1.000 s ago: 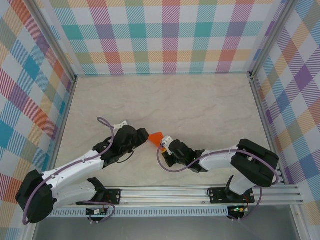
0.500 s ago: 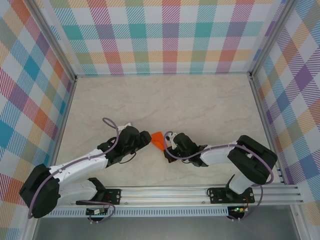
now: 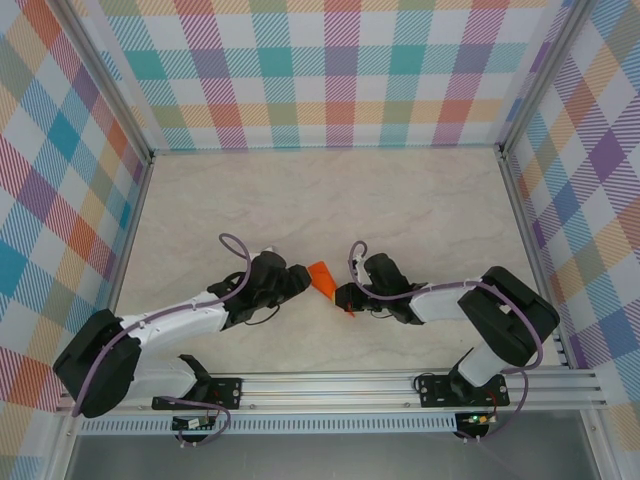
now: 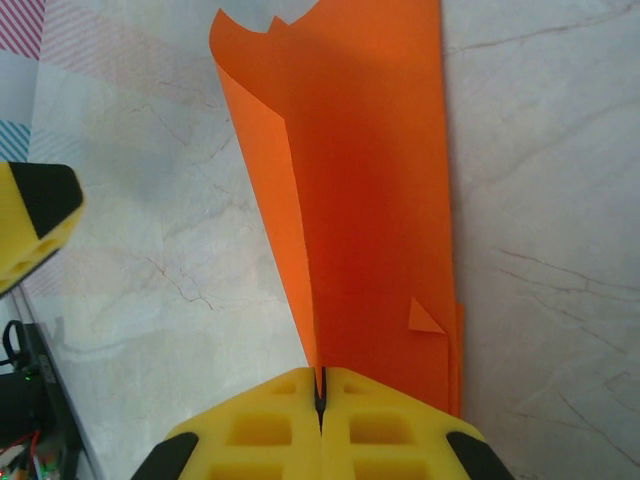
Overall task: Fold a paper plane with a square sheet of paper (pick it up from the middle)
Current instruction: Fold the wing for the fifth time at the center of the table.
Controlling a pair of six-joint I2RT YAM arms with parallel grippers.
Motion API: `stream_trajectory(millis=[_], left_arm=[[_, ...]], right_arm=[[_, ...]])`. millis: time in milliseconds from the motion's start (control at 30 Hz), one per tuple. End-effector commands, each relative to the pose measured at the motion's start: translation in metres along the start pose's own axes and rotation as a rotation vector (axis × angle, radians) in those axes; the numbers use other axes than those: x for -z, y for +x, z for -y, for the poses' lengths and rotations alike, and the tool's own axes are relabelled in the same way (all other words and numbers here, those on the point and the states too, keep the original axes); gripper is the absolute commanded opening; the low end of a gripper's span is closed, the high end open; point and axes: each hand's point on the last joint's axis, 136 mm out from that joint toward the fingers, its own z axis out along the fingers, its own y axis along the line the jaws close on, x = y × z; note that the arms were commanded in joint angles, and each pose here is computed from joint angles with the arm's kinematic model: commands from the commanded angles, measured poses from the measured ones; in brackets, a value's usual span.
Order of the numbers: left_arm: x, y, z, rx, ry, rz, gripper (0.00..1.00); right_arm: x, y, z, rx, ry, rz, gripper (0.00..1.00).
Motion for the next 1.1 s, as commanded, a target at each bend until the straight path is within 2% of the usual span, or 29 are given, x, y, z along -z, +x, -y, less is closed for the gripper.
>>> stream_trajectory(millis=[0, 567, 1067], left_arm=[[-0.005, -0.004, 0.017, -0.001, 0.051, -0.010, 0.60], [-0.031, 0.012, 0.035, 0.003, 0.113, -0.115, 0.59], [-0.062, 0.021, 0.065, -0.014, 0.224, -0.195, 0.59]], right_arm=[[0.002, 0.001, -0.003, -0.091, -0.039, -0.012, 0.00], [-0.008, 0.017, 0.034, -0.340, 0.041, -0.067, 0.02], [-0.003, 0.018, 0.039, -0.392, 0.060, -0.067, 0.04]])
